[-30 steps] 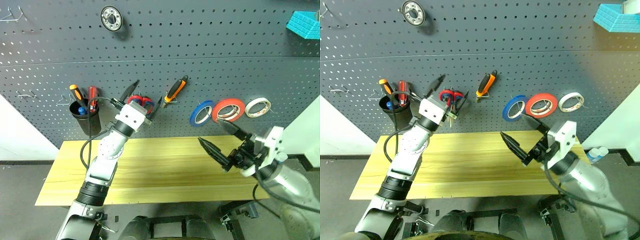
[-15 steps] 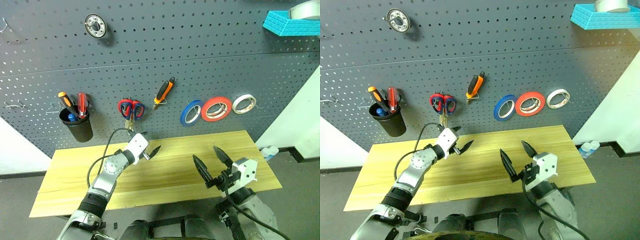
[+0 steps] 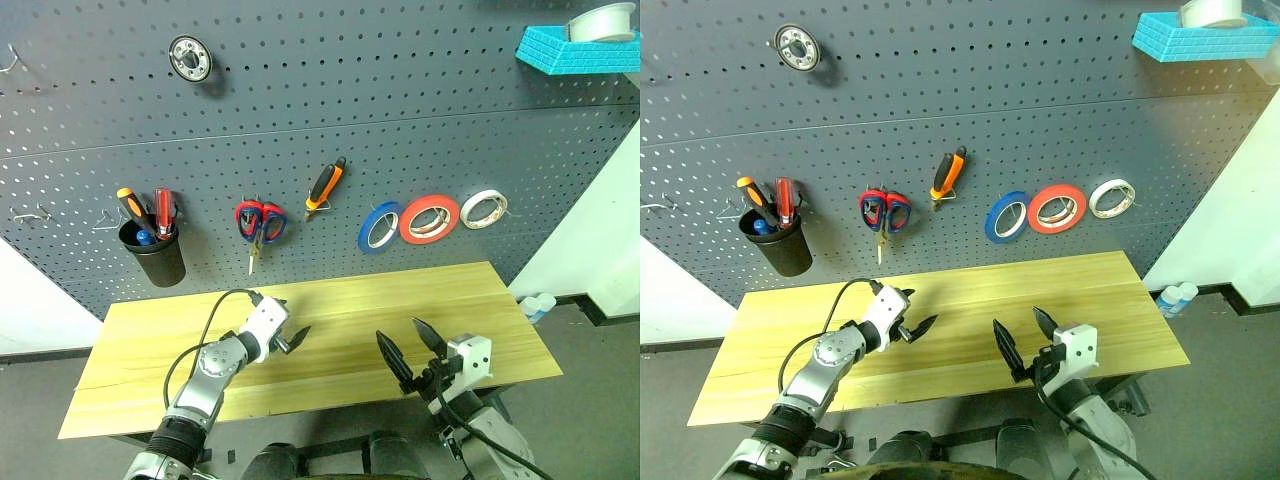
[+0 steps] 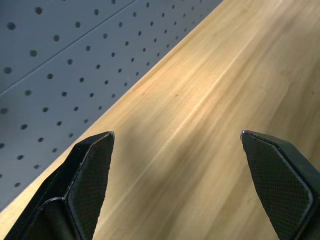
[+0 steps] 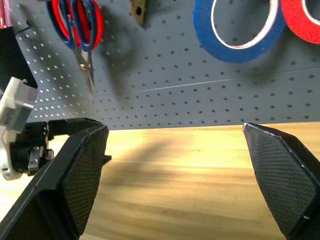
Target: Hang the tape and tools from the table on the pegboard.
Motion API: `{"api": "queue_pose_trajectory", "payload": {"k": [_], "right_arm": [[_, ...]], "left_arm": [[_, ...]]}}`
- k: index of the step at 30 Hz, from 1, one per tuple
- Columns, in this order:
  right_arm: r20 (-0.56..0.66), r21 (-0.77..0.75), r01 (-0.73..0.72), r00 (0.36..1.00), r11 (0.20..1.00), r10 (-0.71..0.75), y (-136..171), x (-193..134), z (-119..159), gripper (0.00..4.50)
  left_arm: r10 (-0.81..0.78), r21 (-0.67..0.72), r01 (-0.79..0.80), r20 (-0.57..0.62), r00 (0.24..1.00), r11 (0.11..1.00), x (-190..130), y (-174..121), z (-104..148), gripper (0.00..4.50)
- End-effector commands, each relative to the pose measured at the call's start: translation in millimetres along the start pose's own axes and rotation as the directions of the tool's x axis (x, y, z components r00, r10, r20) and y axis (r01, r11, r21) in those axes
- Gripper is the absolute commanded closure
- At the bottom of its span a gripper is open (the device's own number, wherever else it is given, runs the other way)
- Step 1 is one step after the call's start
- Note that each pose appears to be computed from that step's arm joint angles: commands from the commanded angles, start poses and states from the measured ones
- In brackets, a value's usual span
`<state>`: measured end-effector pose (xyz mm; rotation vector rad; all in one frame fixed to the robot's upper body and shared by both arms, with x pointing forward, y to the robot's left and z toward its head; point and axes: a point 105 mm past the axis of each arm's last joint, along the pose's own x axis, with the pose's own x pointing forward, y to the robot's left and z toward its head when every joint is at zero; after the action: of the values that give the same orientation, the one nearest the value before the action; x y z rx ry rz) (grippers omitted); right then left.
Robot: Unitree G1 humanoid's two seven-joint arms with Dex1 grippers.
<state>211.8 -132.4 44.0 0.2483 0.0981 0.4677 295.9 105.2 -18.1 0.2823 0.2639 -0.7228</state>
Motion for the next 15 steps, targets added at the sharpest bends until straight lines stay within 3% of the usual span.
{"api": "queue_pose_trajectory", "payload": {"k": [1,7,15], "right_arm": [[0.022,0.011,-0.055,0.998,0.998,0.054,6.8,4.5,6.4,0.00],[-0.002,0.037,-0.146,0.989,0.989,0.146,23.0,9.9,2.3,0.00],[-0.012,0.040,-0.159,0.987,0.986,0.160,21.9,7.3,2.7,0.00]], "left_arm": [[0.047,-0.029,-0.046,0.026,0.999,0.999,-4.4,8.1,3.5,0.28],[0.079,-0.066,-0.079,0.006,0.997,0.995,-12.1,7.1,-12.9,0.28],[0.111,-0.078,-0.112,-0.008,0.994,0.991,-17.7,10.0,-30.6,0.28]]}}
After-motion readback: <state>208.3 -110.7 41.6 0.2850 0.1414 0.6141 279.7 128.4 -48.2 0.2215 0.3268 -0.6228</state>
